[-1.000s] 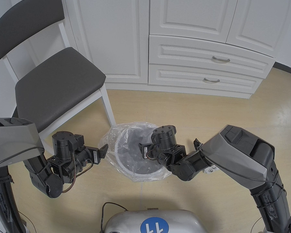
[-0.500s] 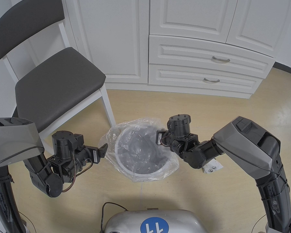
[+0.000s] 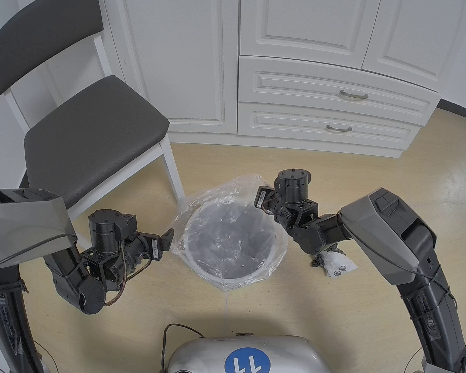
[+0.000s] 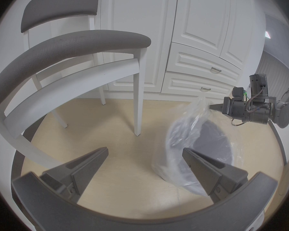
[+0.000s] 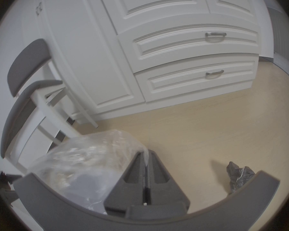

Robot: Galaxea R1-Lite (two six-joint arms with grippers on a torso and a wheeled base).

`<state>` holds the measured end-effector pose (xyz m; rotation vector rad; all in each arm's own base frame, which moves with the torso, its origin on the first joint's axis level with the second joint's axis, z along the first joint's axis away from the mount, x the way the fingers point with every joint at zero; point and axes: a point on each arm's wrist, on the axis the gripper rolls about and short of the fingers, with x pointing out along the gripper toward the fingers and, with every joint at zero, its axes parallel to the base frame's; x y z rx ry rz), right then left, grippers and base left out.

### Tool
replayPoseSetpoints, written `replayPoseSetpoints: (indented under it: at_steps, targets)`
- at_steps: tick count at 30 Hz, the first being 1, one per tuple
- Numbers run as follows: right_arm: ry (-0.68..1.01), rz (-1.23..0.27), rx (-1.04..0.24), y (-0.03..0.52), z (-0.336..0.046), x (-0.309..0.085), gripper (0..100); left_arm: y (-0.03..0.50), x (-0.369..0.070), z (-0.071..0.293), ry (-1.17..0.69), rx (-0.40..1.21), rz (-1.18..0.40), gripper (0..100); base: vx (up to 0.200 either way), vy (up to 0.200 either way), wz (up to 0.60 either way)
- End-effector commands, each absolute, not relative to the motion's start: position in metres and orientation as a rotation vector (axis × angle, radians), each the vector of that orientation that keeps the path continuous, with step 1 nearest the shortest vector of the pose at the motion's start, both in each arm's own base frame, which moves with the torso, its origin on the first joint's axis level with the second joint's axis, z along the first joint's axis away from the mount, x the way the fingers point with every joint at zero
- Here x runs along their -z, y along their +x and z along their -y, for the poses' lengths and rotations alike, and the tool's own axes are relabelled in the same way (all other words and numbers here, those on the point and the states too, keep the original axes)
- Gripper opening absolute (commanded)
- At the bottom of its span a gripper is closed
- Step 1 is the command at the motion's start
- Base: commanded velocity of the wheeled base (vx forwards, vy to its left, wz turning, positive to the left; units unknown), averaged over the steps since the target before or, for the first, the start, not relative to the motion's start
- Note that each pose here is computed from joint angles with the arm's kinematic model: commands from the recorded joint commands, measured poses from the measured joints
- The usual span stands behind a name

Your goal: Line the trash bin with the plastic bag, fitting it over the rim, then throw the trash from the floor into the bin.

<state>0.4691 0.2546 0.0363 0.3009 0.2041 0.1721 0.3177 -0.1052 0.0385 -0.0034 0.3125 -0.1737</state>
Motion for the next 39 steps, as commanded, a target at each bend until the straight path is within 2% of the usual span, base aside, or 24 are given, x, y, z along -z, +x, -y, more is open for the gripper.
replayPoseSetpoints:
  at_steps: [1,11,12,17,22,27,30,34,39]
  targets:
    - [0.338,-0.2,-0.167,0.482,-0.261,-0.008,0,0.325,-0.029,0.109,-0.012,0.156,-0.32,100,0.0,0.0,0.0]
    - [0.353,-0.191,-0.165,0.48,-0.258,-0.019,0,0.328,-0.03,0.11,-0.023,0.145,-0.311,100,0.0,0.0,0.0]
    - [0.356,-0.192,-0.17,0.477,-0.258,-0.023,100,0.329,-0.031,0.11,-0.026,0.145,-0.307,100,0.0,0.0,0.0]
    - [0.357,-0.18,-0.196,0.461,-0.256,-0.041,100,0.328,-0.034,0.111,-0.04,0.146,-0.299,100,0.0,0.0,0.0]
    - [0.354,-0.182,-0.267,0.429,-0.256,-0.077,100,0.324,-0.035,0.115,-0.038,0.161,-0.302,100,0.0,0.0,0.0]
    - [0.293,-0.192,-0.274,0.411,-0.247,-0.094,100,0.318,-0.037,0.12,-0.034,0.179,-0.302,100,0.0,0.0,0.0]
    - [0.246,-0.209,-0.269,0.406,-0.242,-0.095,100,0.317,-0.038,0.121,-0.033,0.185,-0.304,100,0.0,0.0,0.0]
    - [0.082,-0.329,-0.291,0.395,-0.223,-0.072,100,0.313,-0.033,0.121,-0.022,0.188,-0.327,100,0.0,0.0,0.0]
    - [0.037,-0.389,-0.294,0.4,-0.218,-0.048,100,0.312,-0.021,0.12,-0.004,0.187,-0.377,100,0.0,0.0,0.0]
